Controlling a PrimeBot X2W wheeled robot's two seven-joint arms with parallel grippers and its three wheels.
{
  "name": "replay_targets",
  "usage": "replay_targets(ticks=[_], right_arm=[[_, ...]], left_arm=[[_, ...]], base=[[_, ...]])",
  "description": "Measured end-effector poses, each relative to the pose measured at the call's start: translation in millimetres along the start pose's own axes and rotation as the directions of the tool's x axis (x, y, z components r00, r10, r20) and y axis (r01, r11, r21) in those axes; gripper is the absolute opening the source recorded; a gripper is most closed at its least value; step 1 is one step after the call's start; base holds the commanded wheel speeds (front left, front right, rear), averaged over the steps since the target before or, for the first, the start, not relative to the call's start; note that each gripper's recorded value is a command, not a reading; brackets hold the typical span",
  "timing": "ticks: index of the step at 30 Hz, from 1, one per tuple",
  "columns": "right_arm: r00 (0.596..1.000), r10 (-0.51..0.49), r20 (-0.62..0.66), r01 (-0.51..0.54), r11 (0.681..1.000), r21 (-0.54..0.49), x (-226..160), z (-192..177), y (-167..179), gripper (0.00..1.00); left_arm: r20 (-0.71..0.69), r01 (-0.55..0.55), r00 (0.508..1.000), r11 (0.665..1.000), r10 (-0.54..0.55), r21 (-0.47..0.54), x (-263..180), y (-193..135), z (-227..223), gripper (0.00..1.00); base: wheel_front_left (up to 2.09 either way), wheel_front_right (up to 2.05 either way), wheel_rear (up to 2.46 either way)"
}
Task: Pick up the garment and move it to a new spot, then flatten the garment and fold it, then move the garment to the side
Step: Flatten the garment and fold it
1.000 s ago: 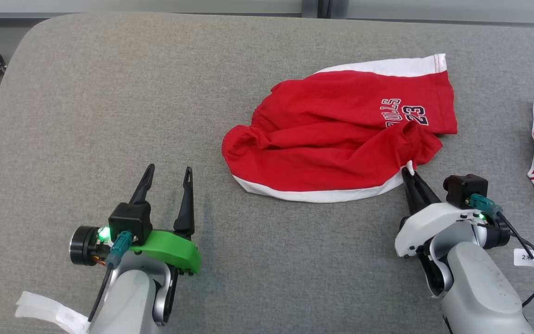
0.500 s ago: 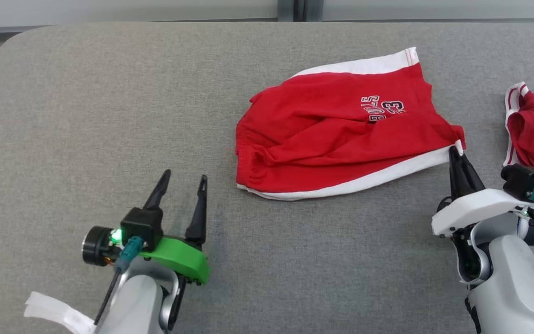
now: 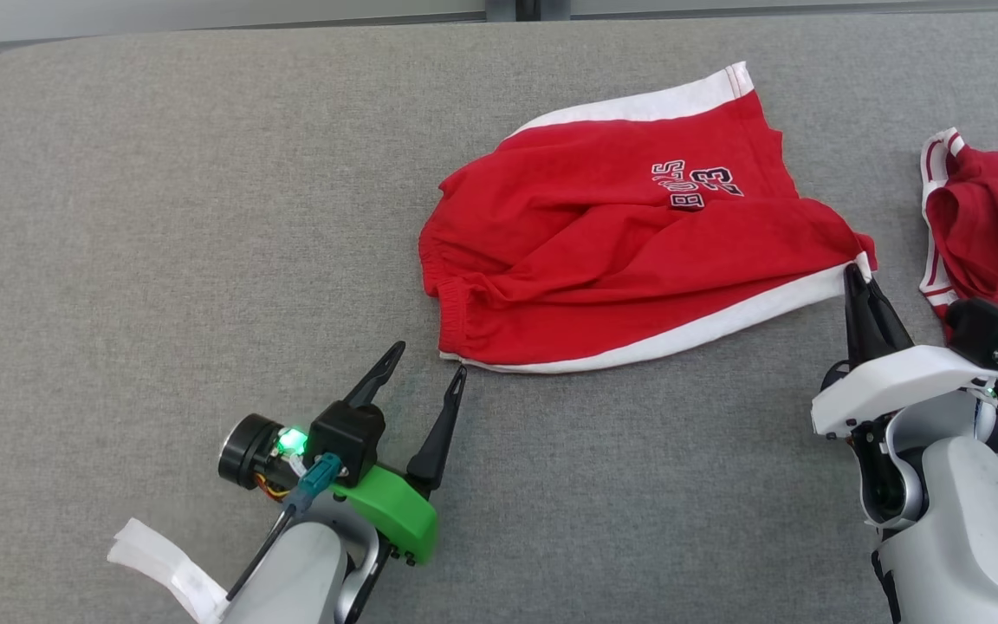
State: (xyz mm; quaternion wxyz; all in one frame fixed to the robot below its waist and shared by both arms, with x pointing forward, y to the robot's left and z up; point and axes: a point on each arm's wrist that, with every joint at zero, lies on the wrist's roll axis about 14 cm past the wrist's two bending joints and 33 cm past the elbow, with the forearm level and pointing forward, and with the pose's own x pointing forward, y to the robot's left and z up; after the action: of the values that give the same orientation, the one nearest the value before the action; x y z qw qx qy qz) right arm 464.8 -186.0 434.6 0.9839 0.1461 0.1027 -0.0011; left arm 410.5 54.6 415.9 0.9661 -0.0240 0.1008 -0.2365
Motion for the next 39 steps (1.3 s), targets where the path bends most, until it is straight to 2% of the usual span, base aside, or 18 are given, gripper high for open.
replay_targets(ticks=[15, 16, 17, 18, 26, 31, 36, 39], right_arm=[[1.000, -0.003, -0.008, 0.003, 1.000, -0.019, -1.9, -2.1, -3.4, 0.00], [1.000, -0.003, -0.008, 0.002, 1.000, -0.019, -2.0, -2.2, -3.2, 0.00], [1.000, -0.002, -0.008, 0.002, 1.000, -0.020, -1.9, -2.4, -3.0, 0.00], [1.000, -0.001, -0.008, 0.001, 1.000, -0.019, -1.9, -2.4, -2.8, 0.00], [1.000, 0.012, 0.000, -0.012, 1.000, -0.021, -0.1, -0.6, 2.2, 0.00], [0.998, 0.047, 0.036, -0.045, 0.998, -0.043, 0.5, 12.2, 14.4, 0.00], [0.987, 0.101, 0.124, -0.096, 0.994, -0.042, -1.3, 42.8, 32.8, 0.00], [0.965, 0.155, 0.210, -0.154, 0.988, -0.023, -4.1, 73.5, 52.6, 0.00]], left_arm=[[-0.066, 0.078, 0.995, 0.997, -0.078, 0.006, 20.9, -11.5, -15.0, 1.00], [-0.067, 0.079, 0.995, 0.997, -0.079, 0.003, 21.6, -11.8, -15.2, 0.95], [-0.068, 0.082, 0.994, 0.997, -0.082, 0.001, 21.9, -12.5, -15.7, 0.37], [-0.070, 0.086, 0.994, 0.996, -0.086, 0.001, 22.1, -13.6, -16.2, 0.00], [-0.060, 0.082, 0.995, 0.997, -0.082, 0.000, 18.5, -8.9, -12.0, 0.00], [0.009, 0.056, 0.998, 0.998, -0.056, 0.014, 17.3, 1.2, 11.4, 0.00], [0.115, 0.018, 0.993, 0.999, -0.021, 0.029, 12.2, 14.2, 47.6, 0.00], [0.246, -0.001, 0.969, 1.000, 0.004, -0.013, 8.7, 19.1, 90.6, 0.00]], base=[[0.00, 0.00, 0.00], [0.00, 0.00, 0.00], [0.00, 0.00, 0.00], [0.00, 0.00, 0.00], [0.00, 0.00, 0.00], [0.00, 0.00, 0.00], [0.00, 0.00, 0.00], [0.00, 0.00, 0.00]])
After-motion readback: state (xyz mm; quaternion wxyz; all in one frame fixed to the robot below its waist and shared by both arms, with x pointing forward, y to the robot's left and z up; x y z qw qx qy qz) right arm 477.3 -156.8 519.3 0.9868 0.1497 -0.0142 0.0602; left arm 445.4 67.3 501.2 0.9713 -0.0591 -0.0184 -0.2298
